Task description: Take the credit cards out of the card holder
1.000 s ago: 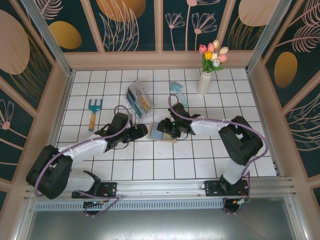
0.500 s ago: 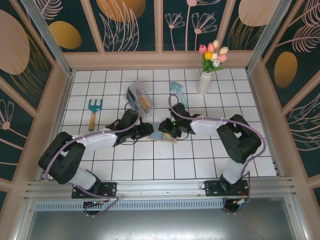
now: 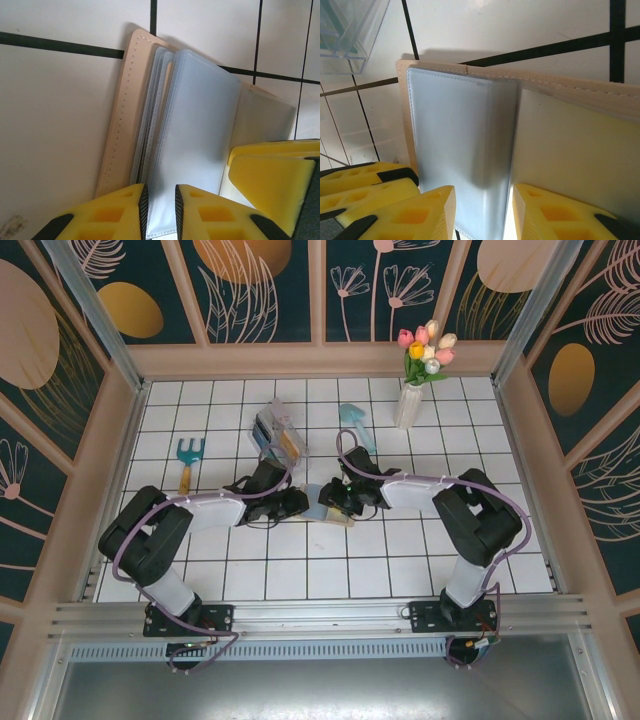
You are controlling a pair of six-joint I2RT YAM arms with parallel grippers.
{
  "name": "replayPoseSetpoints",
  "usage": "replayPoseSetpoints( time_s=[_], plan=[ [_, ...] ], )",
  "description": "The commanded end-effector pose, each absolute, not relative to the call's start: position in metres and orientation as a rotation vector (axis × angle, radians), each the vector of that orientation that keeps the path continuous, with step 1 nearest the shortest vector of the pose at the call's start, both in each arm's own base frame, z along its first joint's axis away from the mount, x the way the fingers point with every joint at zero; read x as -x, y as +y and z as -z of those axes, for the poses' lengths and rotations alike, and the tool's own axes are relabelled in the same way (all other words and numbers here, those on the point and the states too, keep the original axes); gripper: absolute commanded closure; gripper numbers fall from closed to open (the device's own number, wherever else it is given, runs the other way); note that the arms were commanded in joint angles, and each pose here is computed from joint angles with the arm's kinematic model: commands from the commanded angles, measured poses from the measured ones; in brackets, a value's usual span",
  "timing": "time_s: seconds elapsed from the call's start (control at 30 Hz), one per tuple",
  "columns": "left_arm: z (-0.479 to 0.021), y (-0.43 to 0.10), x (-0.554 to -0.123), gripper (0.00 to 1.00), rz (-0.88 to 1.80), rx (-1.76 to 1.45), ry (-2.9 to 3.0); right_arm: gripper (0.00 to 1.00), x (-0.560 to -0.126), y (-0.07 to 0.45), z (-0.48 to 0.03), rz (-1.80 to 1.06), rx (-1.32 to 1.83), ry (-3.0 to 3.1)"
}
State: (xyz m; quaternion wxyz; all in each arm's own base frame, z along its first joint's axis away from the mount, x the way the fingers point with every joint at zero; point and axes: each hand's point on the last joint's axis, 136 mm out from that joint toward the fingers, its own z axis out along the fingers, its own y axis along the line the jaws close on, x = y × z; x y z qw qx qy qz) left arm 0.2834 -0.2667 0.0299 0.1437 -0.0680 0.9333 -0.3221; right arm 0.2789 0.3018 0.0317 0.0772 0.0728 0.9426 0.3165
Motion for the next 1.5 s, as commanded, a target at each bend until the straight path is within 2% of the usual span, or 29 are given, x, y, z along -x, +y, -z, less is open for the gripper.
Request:
replayPoseSetpoints(
  time_s=[0.0,0.23,0.47,0.8,1.1,1.47],
  plan=[
    [-0.033,-0.275,-0.283,0.76,0.949,0.127,2.695,0.63,-0.273,0.296,-0.017,-0.93,-0.221,2.868],
    [-0.029,-0.267,-0.285,0.7,0.871,0.137,2.707,0.63,-0.274,0.294,-0.018,-0.936,-0.234,2.863],
    [-0.022,-0.277,-0.276,0.79,0.942,0.082,2.751,0.68,-0.274,0.294,-0.019,-0.948,-0.236,2.858],
    [-0.027,-0.293,-0.276,0.77,1.044,0.019,2.75,0.71,-0.276,0.292,-0.027,-0.99,-0.262,2.822],
    [-0.047,-0.309,-0.279,0.73,1.18,-0.023,2.688,0.66,-0.287,0.285,-0.065,-1.081,-0.286,2.67],
    [-0.07,-0.326,-0.276,0.71,1.33,-0.079,2.606,0.66,-0.292,0.269,-0.078,-1.018,-0.32,2.625]
  ],
)
